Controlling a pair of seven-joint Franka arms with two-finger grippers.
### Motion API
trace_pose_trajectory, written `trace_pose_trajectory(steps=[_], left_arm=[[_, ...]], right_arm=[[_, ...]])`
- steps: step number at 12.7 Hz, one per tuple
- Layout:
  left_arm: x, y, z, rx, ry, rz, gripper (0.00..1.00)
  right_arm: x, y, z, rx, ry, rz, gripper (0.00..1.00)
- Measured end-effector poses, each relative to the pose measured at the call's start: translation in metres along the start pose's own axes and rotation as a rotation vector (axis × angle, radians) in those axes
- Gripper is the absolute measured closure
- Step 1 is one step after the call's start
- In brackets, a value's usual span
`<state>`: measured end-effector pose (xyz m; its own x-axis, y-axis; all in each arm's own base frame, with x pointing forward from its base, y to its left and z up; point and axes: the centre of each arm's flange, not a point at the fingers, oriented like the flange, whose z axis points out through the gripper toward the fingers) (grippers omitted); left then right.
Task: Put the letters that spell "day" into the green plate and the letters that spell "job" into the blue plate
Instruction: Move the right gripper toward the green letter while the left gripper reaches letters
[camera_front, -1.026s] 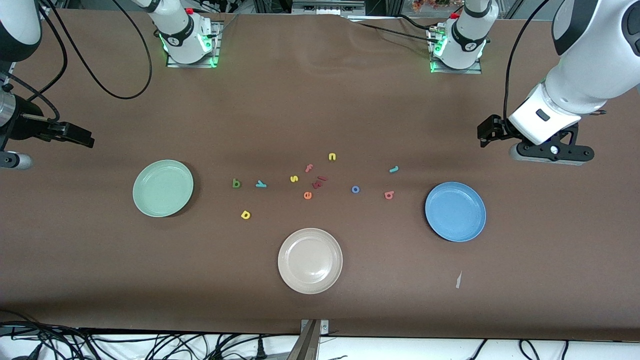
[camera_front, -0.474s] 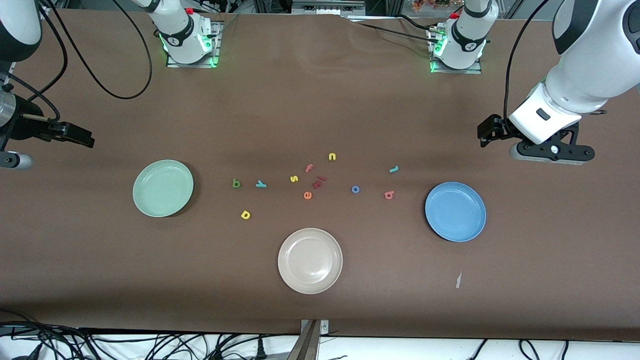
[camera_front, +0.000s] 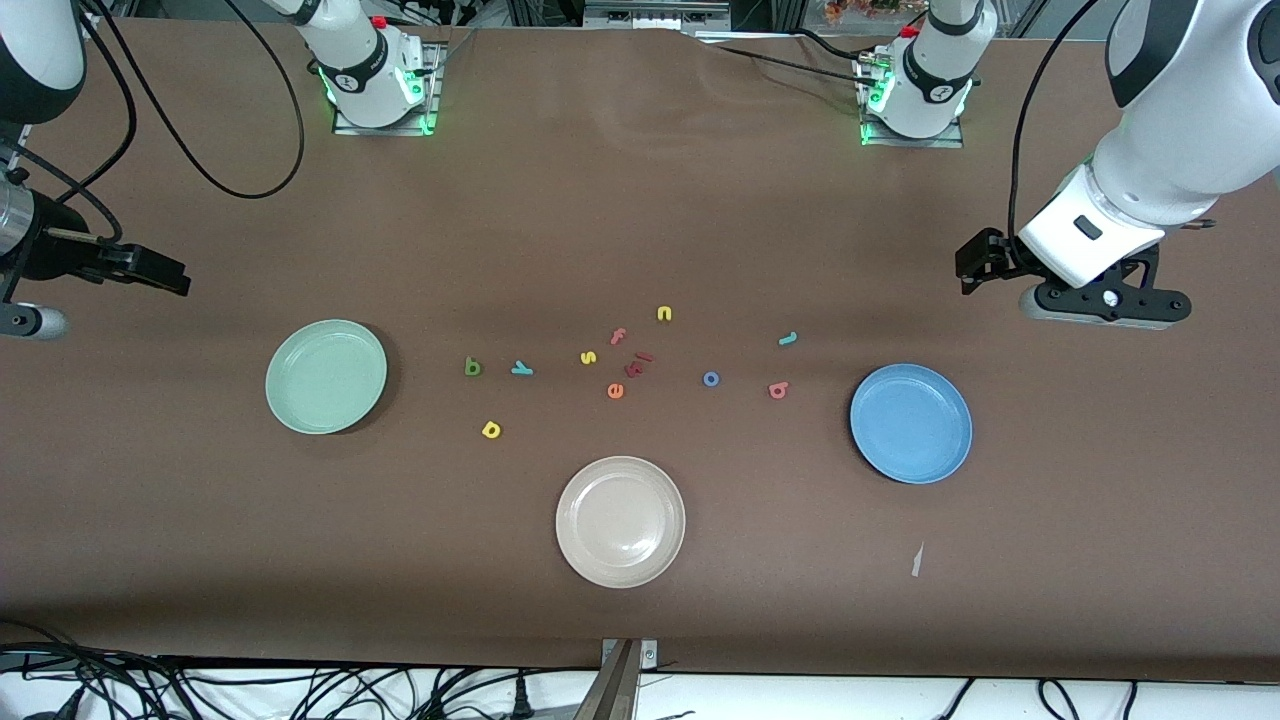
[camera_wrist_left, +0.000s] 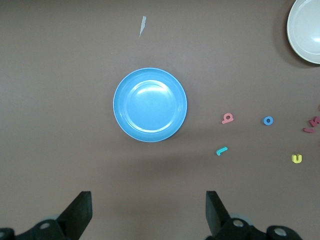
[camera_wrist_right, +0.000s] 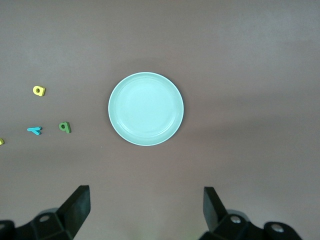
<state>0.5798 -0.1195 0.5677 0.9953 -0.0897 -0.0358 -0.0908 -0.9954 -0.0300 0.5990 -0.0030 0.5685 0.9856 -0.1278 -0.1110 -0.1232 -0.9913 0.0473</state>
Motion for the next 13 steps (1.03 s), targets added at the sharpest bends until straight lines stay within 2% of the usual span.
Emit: trace_pose_trajectory(steps=[10,13], left_arm=[[0.000,0.000,0.000,0.000,0.000,0.001,0.00],[0.000,0.000,0.000,0.000,0.000,0.001,0.00]], right_arm=[[0.000,-0.005,0.002,-0.002,-0.003,-0.007,0.00],[0.004,-0.014,0.012,-0.004,-0.020,-0.020,0.00]])
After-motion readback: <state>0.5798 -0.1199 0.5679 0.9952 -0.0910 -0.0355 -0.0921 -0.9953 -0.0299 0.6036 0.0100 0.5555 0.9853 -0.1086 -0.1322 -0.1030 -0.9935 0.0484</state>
